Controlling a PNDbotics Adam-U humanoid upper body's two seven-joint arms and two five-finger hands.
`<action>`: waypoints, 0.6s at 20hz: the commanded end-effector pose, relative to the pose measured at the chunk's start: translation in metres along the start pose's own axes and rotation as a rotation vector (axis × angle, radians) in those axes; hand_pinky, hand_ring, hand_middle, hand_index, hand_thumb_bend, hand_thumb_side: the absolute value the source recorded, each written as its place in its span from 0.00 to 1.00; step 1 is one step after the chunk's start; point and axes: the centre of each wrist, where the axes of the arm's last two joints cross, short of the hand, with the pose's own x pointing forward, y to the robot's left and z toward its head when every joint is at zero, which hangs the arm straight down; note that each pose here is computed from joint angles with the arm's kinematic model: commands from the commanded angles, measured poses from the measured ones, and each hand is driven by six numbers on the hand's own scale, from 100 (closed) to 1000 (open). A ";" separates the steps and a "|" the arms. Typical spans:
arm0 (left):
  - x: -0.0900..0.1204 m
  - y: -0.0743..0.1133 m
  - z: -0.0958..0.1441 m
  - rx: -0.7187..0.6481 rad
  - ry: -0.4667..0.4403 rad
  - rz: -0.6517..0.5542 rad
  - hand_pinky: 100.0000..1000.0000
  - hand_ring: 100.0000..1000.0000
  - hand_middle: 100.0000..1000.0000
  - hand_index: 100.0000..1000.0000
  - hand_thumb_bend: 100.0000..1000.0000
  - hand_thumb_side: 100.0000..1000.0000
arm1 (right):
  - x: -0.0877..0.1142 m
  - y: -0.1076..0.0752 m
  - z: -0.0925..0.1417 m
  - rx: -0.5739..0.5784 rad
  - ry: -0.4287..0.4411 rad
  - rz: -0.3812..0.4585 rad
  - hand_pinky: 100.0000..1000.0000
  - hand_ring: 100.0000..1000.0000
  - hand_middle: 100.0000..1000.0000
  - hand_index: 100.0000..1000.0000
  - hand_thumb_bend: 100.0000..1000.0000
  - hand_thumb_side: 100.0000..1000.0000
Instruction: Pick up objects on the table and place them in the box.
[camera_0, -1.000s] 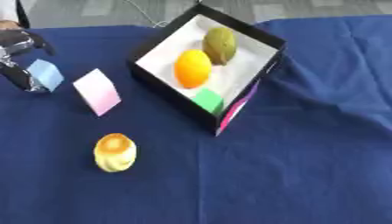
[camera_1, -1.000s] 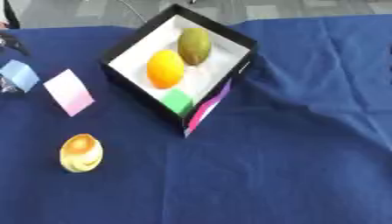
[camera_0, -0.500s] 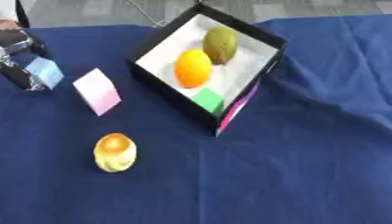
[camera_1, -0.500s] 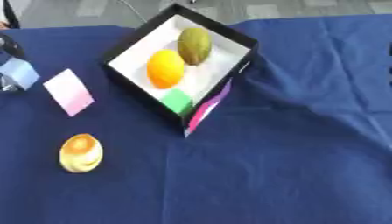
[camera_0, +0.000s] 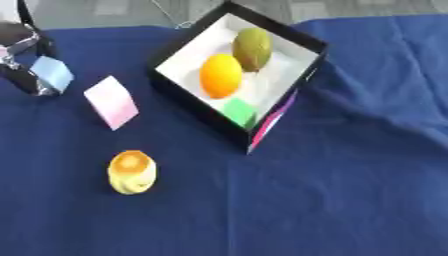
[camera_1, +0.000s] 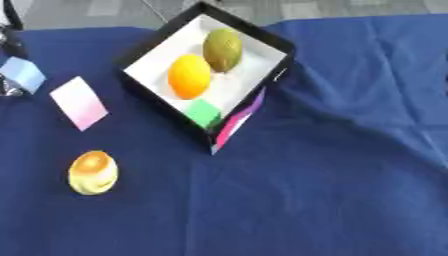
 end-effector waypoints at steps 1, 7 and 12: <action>0.007 0.038 0.001 0.065 -0.064 -0.055 0.71 0.61 0.49 0.58 0.60 0.00 | 0.009 -0.005 -0.002 -0.006 -0.034 0.020 0.74 0.74 0.65 0.77 0.17 0.43; 0.080 0.096 -0.022 0.190 -0.358 -0.009 0.70 0.58 0.46 0.56 0.54 0.00 | 0.014 -0.003 -0.003 0.004 -0.053 0.010 0.74 0.74 0.65 0.77 0.17 0.41; 0.168 0.121 -0.037 0.237 -0.634 -0.011 0.70 0.58 0.46 0.57 0.58 0.00 | 0.029 0.005 -0.006 0.010 -0.115 -0.039 0.74 0.74 0.65 0.77 0.16 0.44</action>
